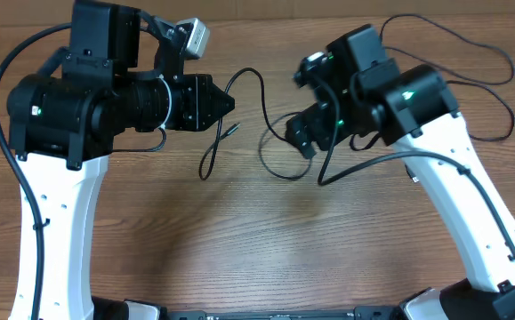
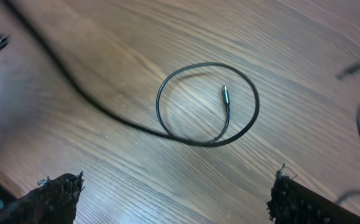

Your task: Untangle cables

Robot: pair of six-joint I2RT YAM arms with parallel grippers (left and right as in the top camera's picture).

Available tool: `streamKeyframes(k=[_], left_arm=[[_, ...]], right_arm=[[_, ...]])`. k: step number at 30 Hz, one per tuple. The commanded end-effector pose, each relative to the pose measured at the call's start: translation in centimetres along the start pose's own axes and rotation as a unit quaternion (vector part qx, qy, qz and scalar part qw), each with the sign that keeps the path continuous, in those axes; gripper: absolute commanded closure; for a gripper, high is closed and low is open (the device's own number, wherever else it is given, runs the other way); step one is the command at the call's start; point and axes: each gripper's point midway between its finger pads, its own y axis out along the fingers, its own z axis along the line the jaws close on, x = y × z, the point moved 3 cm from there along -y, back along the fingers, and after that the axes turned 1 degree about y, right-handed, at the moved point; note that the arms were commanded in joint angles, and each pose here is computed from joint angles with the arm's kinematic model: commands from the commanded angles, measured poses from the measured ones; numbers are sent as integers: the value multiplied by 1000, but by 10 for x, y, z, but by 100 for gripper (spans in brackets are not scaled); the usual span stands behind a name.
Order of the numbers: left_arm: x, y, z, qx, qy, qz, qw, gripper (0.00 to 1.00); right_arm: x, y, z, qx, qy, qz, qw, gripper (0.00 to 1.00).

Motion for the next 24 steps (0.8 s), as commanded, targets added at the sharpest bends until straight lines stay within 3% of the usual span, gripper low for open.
streamKeyframes(k=[1, 3, 9, 14, 20, 24], left_arm=[[-1, -10, -19, -48, -2, -5, 999, 96], [-2, -11, -23, -61, -1, -2, 998, 96], [-4, -11, -26, -69, -6, 2, 998, 96], [-4, -15, -31, -81, -15, 1, 997, 96], [-4, -28, -54, -136, -6, 0, 991, 96], [-2, -36, -56, -128, 2, -16, 992, 96]], right_arm=[[2, 5, 29, 27, -90, -4, 996, 7], [4, 7, 39, 30, -119, -7, 992, 14], [6, 16, 49, 35, -133, -14, 990, 14], [8, 19, 48, 33, -134, -17, 990, 20], [19, 20, 42, 8, -131, -38, 991, 31], [29, 17, 20, -43, -86, -57, 994, 31]])
